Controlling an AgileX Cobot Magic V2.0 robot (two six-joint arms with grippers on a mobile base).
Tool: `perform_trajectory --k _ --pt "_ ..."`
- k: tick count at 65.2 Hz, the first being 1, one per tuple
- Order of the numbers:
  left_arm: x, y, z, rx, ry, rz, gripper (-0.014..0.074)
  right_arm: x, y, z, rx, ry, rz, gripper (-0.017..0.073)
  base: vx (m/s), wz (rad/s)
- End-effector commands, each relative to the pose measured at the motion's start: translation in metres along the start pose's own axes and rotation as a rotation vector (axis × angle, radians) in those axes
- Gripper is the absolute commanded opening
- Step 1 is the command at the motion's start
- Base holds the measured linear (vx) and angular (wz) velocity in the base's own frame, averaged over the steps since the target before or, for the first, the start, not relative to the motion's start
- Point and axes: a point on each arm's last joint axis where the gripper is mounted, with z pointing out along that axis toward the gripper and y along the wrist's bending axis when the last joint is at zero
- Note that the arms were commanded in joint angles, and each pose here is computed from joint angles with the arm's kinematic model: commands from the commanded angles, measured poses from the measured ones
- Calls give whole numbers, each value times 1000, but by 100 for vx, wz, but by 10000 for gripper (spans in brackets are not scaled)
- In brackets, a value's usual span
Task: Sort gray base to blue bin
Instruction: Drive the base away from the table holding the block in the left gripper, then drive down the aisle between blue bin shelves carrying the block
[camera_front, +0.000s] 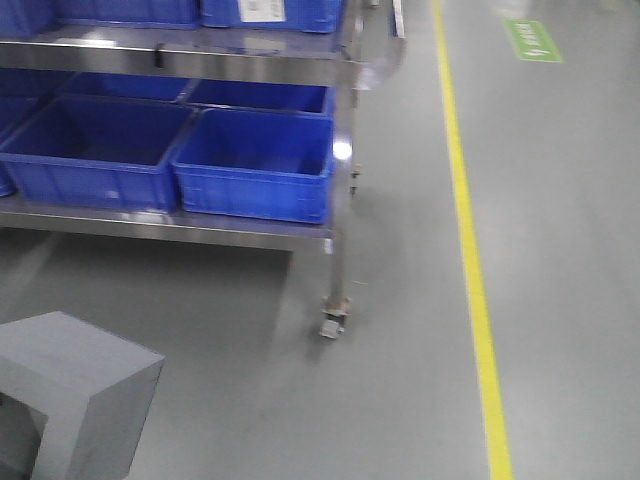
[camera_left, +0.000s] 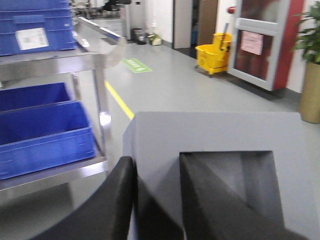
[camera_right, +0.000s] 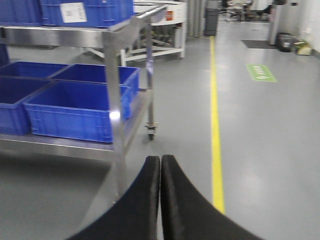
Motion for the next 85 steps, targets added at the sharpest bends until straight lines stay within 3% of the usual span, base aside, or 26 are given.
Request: perform_trajectory --k 1,85 --pt "-19 0 -3 2 -126 -18 -6 -3 0 0 3 -72 -11 -9 35 52" --pt "-19 -1 -3 2 -126 -19 -6 -3 0 0 3 -72 -11 -9 28 86"
